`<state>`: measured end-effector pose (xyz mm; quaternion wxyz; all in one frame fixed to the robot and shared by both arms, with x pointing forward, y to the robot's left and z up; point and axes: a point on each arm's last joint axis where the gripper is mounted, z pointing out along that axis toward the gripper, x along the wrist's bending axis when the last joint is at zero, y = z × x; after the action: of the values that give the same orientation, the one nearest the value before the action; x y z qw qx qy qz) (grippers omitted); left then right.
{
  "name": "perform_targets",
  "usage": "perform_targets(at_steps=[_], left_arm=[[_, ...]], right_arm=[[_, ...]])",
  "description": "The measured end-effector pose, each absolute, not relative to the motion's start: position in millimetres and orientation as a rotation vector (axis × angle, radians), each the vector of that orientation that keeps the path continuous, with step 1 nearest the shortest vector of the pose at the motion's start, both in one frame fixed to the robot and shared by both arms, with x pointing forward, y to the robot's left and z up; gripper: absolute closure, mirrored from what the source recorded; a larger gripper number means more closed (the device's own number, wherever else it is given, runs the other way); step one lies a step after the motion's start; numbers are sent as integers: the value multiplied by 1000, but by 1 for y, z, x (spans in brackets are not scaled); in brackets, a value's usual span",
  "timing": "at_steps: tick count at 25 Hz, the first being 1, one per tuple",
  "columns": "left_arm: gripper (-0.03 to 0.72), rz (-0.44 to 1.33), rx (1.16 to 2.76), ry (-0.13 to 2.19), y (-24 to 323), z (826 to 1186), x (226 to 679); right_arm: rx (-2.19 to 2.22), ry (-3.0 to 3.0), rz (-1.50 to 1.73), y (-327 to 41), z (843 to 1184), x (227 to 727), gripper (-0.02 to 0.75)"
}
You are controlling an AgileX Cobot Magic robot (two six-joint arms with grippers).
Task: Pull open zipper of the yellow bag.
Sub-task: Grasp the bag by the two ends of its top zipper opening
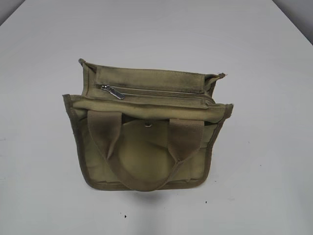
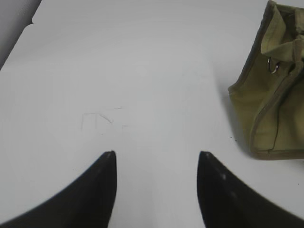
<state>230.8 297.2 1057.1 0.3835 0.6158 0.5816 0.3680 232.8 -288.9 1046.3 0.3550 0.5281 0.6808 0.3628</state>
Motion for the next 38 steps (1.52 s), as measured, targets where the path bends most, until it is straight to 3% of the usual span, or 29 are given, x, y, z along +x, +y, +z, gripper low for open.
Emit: perform_targets(at_steps=[32,38], left_arm=[[272,932,1568,1481,297,1057,231],[342,752,1508,1428,283,1067,242]], right_arm=[[1365,1759,937,-289,1046,233,237],[1375,1775,936,-288,1047,236,237]])
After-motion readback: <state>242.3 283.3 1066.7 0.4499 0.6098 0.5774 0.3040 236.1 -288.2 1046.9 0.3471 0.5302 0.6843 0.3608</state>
